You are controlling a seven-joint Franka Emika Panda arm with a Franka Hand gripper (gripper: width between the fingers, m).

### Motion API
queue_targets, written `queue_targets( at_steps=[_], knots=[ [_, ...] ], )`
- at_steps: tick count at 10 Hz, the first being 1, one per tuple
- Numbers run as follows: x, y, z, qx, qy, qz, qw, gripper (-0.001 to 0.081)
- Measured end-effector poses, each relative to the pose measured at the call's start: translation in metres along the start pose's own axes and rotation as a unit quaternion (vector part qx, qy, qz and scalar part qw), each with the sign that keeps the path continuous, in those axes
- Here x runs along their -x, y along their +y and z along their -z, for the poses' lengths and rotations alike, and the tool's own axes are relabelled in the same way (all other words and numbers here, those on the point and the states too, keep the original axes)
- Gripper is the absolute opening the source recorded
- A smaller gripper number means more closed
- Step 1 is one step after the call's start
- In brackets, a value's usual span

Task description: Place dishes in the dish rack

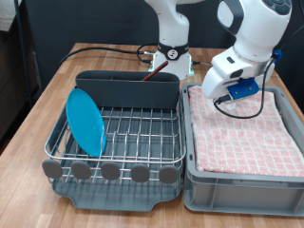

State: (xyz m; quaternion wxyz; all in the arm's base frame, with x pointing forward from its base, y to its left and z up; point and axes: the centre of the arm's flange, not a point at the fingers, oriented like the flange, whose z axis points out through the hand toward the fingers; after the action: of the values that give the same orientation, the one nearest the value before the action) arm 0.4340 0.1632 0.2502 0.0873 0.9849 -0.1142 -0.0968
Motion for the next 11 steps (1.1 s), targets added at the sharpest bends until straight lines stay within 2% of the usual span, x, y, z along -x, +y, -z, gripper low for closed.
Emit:
queue_targets(
  at_steps=[1, 2, 3, 4, 5, 6, 7, 9, 11],
  knots=[
    [0.0, 0.001, -0.001, -0.001, 0.0, 0.0, 1.0, 0.0519],
    [0.0, 0.001, -0.001, -0.002, 0.001, 0.0, 1.0, 0.0519],
    [0.0, 0.001, -0.002, -0.003, 0.003, 0.0, 1.0, 0.0324],
    [0.0, 0.001, -0.002, -0.003, 0.003, 0.0, 1.0, 0.0324],
    [0.0, 0.001, -0.002, -0.004, 0.003, 0.001, 1.0, 0.0144],
    [0.0, 0.001, -0.002, -0.005, 0.004, 0.0, 1.0, 0.0144],
    [0.0, 0.001, -0.002, -0.006, 0.003, -0.001, 1.0, 0.007],
    [0.001, 0.002, 0.002, -0.007, 0.003, -0.003, 1.0, 0.007],
    [0.006, 0.008, 0.018, -0.006, 0.0, -0.007, 1.0, 0.007]
  ],
)
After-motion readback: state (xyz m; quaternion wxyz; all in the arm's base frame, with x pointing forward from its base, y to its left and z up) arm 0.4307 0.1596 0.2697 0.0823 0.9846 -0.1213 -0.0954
